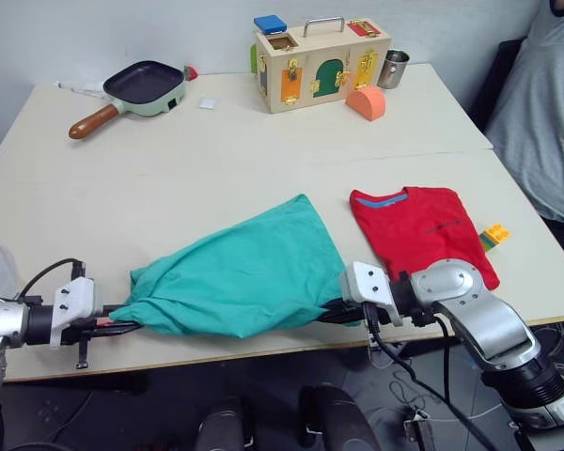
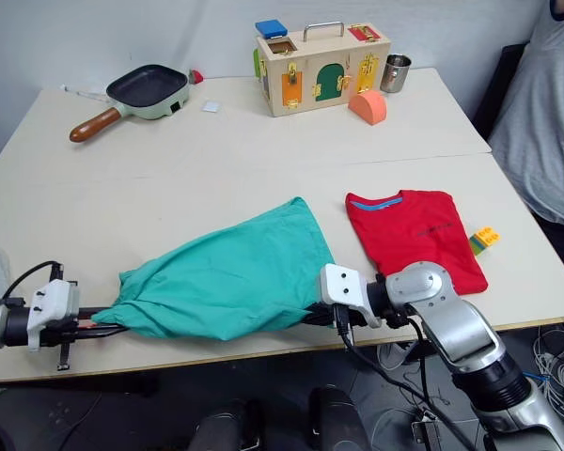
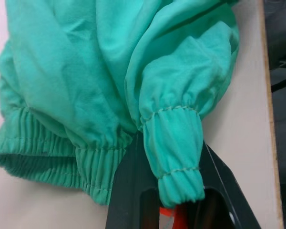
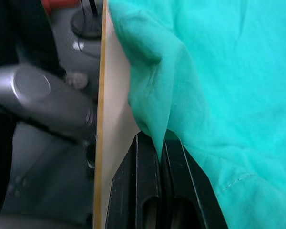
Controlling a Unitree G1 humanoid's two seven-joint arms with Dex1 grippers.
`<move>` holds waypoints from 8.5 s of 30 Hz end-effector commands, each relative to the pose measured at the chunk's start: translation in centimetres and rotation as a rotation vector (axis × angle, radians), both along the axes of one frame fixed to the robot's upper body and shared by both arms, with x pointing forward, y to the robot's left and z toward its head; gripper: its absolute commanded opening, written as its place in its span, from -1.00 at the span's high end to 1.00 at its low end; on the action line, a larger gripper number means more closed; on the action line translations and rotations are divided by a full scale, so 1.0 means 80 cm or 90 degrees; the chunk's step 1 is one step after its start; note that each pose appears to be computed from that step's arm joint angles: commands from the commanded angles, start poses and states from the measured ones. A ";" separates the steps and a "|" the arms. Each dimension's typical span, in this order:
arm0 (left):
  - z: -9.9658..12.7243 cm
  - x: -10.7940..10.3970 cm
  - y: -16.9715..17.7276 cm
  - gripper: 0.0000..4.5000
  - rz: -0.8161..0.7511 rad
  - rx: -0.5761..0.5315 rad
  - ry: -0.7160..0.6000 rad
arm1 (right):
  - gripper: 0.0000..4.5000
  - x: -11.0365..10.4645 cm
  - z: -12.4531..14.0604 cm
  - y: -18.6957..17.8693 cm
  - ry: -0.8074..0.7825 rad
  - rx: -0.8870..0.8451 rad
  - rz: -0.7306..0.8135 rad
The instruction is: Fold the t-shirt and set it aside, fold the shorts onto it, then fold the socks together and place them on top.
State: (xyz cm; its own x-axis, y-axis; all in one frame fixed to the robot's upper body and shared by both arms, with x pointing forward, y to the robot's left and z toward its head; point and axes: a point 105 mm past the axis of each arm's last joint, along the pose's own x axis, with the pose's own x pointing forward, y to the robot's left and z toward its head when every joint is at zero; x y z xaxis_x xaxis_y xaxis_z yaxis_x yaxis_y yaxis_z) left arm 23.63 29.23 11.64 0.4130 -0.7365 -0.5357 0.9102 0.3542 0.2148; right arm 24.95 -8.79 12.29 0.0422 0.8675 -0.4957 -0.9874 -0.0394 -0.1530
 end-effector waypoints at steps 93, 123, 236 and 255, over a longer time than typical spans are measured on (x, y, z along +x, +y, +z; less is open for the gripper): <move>-0.002 0.122 -0.122 0.98 0.370 -0.254 -0.158 | 1.00 0.172 0.024 0.110 -0.159 0.254 -0.370; 0.036 -0.029 0.020 -0.66 0.612 -0.385 0.245 | 1.00 0.129 0.009 0.133 -0.202 0.184 -0.148; 0.119 0.120 -0.240 -0.14 -0.134 -0.346 -0.056 | 1.00 0.059 0.082 -0.102 -0.166 0.197 -0.424; -0.013 0.145 -0.298 0.99 -0.027 -0.254 -0.014 | 1.00 0.051 -0.029 -0.044 -0.090 0.196 -0.388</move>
State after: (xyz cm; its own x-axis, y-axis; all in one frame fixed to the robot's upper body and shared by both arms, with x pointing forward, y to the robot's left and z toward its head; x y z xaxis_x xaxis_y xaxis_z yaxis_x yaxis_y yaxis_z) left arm 35.43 5.39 10.31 0.3864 -0.9013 -0.1960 0.9222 0.3812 0.0651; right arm 29.29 -11.33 9.91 0.6068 0.7690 -0.2012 -0.7932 0.5695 -0.2156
